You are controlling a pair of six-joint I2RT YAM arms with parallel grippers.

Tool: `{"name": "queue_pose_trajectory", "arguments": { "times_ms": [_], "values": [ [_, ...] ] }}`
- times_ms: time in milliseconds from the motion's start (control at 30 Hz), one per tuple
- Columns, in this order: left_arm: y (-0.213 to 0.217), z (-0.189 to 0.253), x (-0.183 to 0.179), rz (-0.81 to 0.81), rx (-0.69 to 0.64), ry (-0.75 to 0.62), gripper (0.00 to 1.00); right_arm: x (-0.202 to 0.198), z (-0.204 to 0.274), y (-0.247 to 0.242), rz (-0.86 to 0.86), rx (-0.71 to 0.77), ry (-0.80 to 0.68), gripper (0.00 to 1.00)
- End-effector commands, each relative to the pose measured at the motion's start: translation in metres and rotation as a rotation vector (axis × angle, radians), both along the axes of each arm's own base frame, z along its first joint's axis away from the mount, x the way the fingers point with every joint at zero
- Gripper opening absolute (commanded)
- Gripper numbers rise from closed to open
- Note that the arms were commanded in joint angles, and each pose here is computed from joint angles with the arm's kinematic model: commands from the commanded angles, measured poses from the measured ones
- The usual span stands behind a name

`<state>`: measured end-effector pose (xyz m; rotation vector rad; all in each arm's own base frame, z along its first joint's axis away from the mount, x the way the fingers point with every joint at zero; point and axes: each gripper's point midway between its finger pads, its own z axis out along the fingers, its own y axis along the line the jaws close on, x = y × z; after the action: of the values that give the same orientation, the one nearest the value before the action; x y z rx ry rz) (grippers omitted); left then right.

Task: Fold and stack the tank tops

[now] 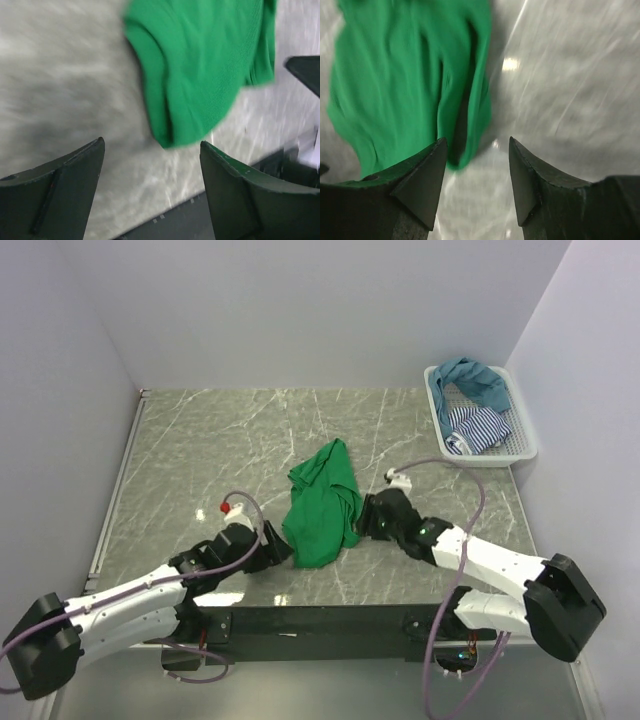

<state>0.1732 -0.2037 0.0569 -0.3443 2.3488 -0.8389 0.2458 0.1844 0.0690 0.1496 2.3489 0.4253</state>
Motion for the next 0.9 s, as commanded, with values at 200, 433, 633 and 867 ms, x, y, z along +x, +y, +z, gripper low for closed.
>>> {"name": "queue_pose_trajectory", "arguments": {
  "times_ms": [200,433,633,867],
  "values": [
    [-0.052,-0.005,-0.012,-0.049,0.009,0.003,0.81,-0.032,0.007,0.014,-0.042,0.127,-0.053,0.61],
    [-0.061,-0.008,-0.003,-0.009,0.038,0.006,0.7,-0.026,-0.006,0.019,-0.033,0.089,-0.048,0.62],
    [-0.061,-0.016,-0.003,-0.006,0.065,0.019,0.54,-0.016,-0.014,0.022,-0.047,0.055,-0.057,0.63],
    [-0.06,-0.013,0.002,0.002,0.088,-0.001,0.27,-0.014,-0.027,0.027,-0.048,0.05,-0.039,0.46]
  ]
}}
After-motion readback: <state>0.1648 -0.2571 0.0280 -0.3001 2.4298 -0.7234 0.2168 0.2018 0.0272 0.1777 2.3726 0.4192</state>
